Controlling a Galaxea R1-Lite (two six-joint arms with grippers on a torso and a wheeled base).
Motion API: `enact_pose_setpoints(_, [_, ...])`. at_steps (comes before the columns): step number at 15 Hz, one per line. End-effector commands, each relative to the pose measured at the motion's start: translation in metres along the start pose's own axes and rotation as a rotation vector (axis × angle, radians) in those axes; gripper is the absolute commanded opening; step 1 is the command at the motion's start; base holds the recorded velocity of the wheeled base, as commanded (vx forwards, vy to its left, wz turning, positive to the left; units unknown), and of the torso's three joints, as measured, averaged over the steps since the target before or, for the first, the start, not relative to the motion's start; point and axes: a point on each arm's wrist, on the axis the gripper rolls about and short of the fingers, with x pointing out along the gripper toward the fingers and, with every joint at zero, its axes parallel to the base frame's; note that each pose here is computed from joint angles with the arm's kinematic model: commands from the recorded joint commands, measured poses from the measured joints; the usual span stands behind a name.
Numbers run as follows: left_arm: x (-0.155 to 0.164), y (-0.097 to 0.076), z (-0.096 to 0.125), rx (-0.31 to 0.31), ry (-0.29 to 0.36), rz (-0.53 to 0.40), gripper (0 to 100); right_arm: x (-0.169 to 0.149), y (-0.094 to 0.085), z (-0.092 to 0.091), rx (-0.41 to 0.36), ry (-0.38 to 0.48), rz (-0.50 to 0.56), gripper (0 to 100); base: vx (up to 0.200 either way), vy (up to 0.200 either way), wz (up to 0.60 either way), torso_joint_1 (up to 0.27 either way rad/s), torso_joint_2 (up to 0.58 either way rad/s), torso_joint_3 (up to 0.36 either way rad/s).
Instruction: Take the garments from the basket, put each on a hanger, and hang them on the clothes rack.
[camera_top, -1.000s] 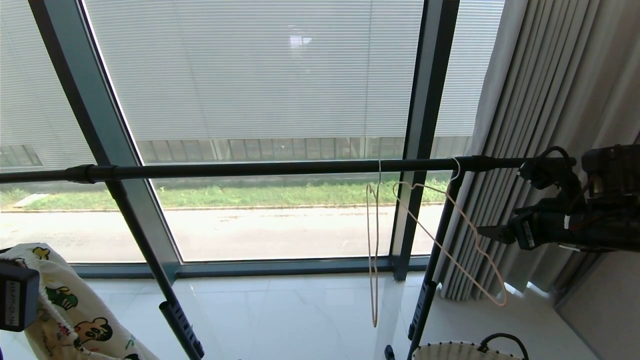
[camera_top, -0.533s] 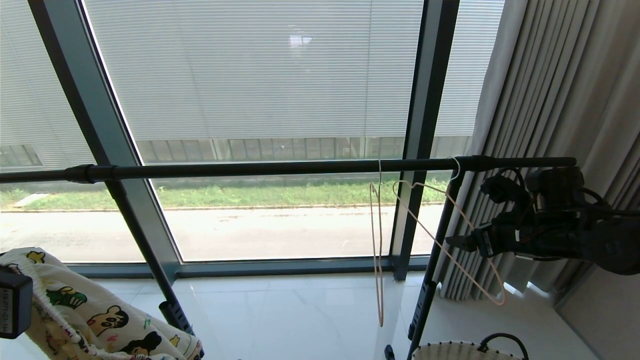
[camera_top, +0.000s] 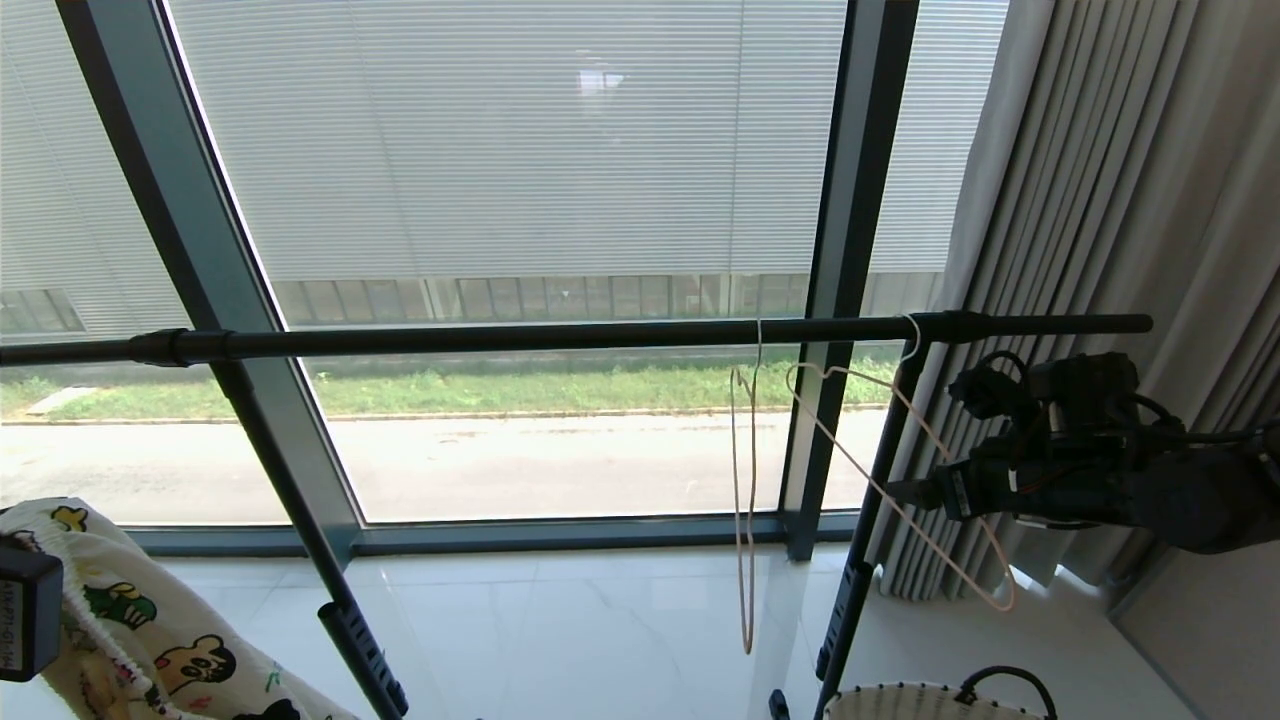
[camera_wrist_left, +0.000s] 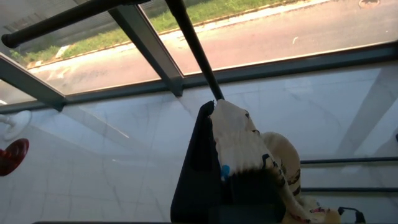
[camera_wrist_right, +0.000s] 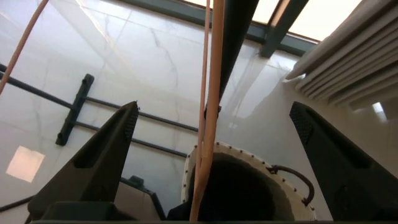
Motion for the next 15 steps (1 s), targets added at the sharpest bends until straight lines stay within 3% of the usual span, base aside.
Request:
enact_pose_setpoints(1, [0.001,0.0,0.0,0.002,0.003,0.0,0,0.005,-0.001,-0.002,0.001,0.006,0.003,100,0.0,0.0,0.0,0.0,0.0,0.0])
enact_pose_setpoints(3, [0.001,0.0,0.0,0.002,0.003,0.0,0,0.008,-0.001,-0.003,0.0,0.008,0.004,100,0.0,0.0,0.0,0.0,0.0,0.0])
enact_pose_setpoints(4, [0.001,-0.001,0.0,0.002,0.004,-0.001,0,0.011,-0.002,-0.003,-0.004,-0.007,0.002,0,0.0,0.0,0.0,0.0,0.0,0.0])
enact_pose_setpoints(15, [0.001,-0.001,-0.002,0.003,0.008,-0.002,0,0.01,-0.003,0.008,-0.016,-0.08,-0.005,0,0.0,0.0,0.0,0.0,0.0,0.0])
